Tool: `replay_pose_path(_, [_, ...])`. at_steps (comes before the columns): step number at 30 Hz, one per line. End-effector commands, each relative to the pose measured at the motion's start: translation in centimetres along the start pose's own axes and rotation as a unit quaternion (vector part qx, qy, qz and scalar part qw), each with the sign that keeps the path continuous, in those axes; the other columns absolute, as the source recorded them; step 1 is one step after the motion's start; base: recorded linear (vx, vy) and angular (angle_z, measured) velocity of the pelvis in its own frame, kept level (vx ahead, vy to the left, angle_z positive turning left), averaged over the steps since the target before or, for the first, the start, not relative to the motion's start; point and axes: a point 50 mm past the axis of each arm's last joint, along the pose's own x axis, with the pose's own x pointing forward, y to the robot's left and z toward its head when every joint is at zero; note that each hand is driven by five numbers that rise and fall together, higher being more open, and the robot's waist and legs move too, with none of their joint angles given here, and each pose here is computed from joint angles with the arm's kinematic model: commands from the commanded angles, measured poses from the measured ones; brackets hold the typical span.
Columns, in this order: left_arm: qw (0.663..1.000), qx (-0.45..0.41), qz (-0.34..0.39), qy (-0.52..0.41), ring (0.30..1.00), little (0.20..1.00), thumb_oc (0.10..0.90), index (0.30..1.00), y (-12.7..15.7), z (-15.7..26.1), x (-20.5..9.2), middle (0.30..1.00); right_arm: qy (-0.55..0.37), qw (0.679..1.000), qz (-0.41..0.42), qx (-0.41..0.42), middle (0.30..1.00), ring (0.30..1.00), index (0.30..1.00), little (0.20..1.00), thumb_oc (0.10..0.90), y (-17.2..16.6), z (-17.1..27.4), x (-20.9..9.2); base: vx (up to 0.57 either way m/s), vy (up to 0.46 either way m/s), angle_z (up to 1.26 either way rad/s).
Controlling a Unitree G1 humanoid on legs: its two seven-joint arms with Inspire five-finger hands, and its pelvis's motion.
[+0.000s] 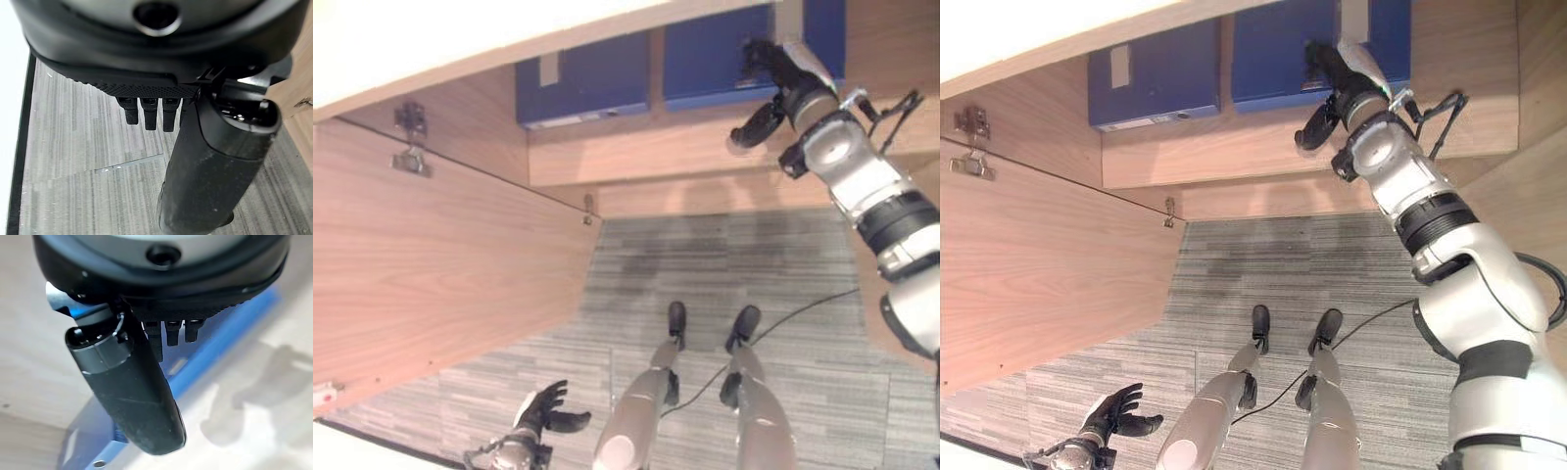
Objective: Put the empty folder in the office cabinet
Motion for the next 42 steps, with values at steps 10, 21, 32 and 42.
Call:
replay_pose_path(10, [0.994, 0.032, 0.058, 0.083, 0.9, 0.9, 0.8, 0.9, 2.9, -3.6, -0.8, 0.9, -0.036, 0.999, 0.002, 0.008, 0.9, 0.9, 0.9, 0.9, 0.8, 0.3, 4.0, 1.2, 0.0, 0.001, 0.04])
replay_pose_path(21, [0.992, 0.058, 0.078, 0.076, 0.9, 0.9, 0.8, 0.9, 2.4, -2.3, 0.3, 0.9, -0.092, 0.978, -0.025, -0.185, 0.9, 0.9, 0.9, 0.9, 0.8, 1.2, 3.8, 0.2, 0.0, 0.045, 0.0])
replay_pose_path(32, [0.984, 0.097, 0.086, 0.118, 0.9, 0.9, 0.8, 0.9, 0.9, -4.1, 0.0, 0.9, -0.157, 0.944, -0.156, -0.244, 0.9, 0.9, 0.9, 0.9, 0.8, -1.1, 1.9, -2.6, -0.02, 0.076, 0.01])
replay_pose_path(42, [0.978, 0.081, 0.061, 0.182, 0.9, 0.9, 0.8, 0.9, -1.8, -7.0, -1.3, 0.9, 0.031, 0.998, 0.011, -0.057, 0.9, 0.9, 0.9, 0.9, 0.8, 11.0, -9.9, -9.7, -0.04, 0.061, 0.02])
